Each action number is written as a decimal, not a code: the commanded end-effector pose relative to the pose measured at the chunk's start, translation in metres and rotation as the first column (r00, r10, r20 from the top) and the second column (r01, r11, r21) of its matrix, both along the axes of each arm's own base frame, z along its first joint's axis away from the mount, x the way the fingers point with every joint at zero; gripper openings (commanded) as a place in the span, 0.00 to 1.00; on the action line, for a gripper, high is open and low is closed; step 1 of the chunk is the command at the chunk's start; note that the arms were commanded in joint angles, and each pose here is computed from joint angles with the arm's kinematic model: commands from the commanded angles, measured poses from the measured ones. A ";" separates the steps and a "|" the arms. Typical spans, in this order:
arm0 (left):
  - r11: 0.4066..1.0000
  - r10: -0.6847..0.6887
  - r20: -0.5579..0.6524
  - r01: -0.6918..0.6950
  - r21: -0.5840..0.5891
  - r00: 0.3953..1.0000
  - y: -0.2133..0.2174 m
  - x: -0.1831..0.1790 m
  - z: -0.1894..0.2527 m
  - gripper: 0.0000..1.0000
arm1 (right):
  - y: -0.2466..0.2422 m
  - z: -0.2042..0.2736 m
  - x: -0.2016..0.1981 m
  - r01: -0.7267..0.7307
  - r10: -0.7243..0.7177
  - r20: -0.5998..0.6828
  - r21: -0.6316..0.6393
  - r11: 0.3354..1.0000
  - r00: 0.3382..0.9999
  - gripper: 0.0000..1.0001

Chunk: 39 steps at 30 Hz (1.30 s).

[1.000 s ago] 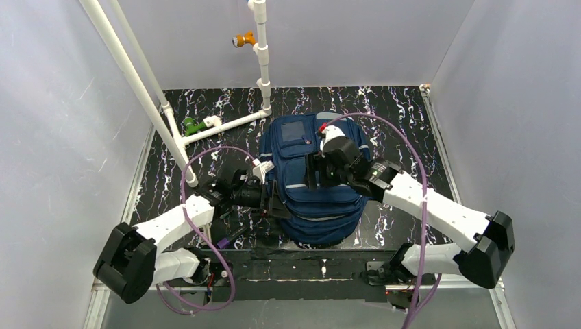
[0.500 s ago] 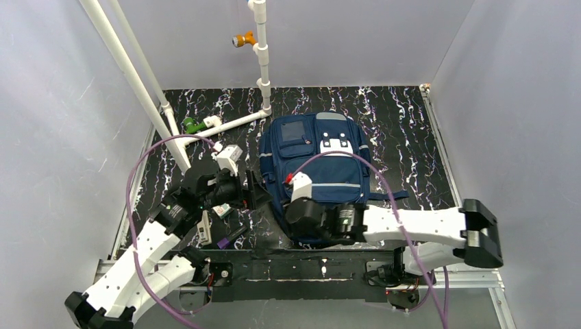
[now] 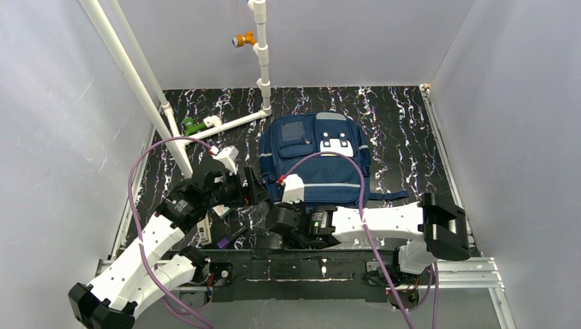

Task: Pack the student bag
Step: Zip the student bag at the center of the board.

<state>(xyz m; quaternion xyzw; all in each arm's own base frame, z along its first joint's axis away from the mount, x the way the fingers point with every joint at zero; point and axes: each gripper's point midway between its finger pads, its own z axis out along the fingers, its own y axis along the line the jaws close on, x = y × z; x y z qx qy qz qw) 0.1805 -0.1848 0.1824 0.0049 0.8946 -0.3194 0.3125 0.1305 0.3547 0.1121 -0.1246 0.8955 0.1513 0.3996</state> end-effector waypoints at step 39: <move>0.935 -0.030 -0.421 -0.124 -0.333 0.907 -0.099 0.034 -0.041 0.61 | -0.001 0.060 0.004 -0.307 0.296 0.097 0.126 0.943 0.950 0.01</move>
